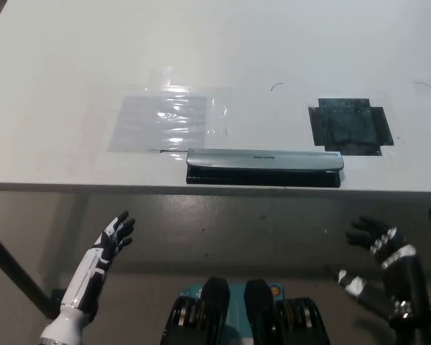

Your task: The paper pin puncher is placed at the center of the table and close to the robot and the robot uses its right fist to press on the paper pin puncher

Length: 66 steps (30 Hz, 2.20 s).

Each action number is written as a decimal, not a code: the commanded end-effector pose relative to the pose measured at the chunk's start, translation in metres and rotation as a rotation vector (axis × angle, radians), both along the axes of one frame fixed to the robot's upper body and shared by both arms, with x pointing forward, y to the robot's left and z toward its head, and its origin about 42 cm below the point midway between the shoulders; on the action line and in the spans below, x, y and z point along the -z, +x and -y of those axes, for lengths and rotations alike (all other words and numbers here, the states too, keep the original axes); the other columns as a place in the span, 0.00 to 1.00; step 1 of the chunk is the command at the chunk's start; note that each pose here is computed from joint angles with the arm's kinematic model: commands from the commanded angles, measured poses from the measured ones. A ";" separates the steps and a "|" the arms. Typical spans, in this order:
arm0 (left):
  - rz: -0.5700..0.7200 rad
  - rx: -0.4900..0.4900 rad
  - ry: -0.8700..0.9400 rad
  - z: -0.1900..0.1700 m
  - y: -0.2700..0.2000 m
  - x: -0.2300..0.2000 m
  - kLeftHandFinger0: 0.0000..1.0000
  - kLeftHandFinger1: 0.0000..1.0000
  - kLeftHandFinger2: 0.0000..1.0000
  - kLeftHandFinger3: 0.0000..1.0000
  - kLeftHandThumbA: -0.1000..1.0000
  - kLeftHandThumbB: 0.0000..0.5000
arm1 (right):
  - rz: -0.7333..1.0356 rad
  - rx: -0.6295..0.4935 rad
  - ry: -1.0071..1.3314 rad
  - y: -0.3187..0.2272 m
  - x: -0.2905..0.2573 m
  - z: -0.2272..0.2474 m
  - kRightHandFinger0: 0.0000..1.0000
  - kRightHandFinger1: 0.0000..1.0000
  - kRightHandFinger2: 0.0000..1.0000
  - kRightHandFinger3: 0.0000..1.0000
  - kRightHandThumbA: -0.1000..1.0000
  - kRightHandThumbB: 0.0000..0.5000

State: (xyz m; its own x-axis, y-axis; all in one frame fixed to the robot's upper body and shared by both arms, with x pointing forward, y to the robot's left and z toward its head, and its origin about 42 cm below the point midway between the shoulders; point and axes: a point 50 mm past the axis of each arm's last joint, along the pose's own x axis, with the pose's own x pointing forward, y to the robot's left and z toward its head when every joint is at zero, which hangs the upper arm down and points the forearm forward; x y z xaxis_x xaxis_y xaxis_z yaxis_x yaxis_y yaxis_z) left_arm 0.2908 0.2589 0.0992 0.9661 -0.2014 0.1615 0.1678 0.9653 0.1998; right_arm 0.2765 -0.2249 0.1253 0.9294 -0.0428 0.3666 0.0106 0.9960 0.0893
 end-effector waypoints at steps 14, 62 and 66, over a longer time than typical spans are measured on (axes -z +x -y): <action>0.047 0.078 -0.034 0.009 -0.009 -0.006 1.00 1.00 1.00 1.00 1.00 0.53 | 0.295 -0.300 0.139 0.094 -0.209 -0.071 0.00 0.00 0.00 0.00 1.00 0.35; 0.014 0.063 -0.017 0.005 -0.022 0.011 1.00 1.00 1.00 1.00 1.00 0.46 | -0.315 -0.206 0.030 0.197 -0.015 -0.137 0.02 0.15 0.33 0.23 1.00 0.35; 0.017 0.062 -0.017 0.005 -0.021 0.010 1.00 1.00 1.00 1.00 1.00 0.47 | -0.353 -0.217 0.060 0.194 0.000 -0.141 0.05 0.23 0.42 0.29 1.00 0.28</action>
State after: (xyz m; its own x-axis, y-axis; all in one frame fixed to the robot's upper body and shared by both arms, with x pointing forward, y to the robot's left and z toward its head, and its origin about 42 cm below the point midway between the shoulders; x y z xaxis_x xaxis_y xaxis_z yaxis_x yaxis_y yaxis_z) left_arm 0.2684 0.2564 0.0808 0.9620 -0.2431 0.1244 0.2193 0.9592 0.1784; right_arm 0.4838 -0.0871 0.1588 0.9801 0.1665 0.1077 -0.1812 0.9727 0.1453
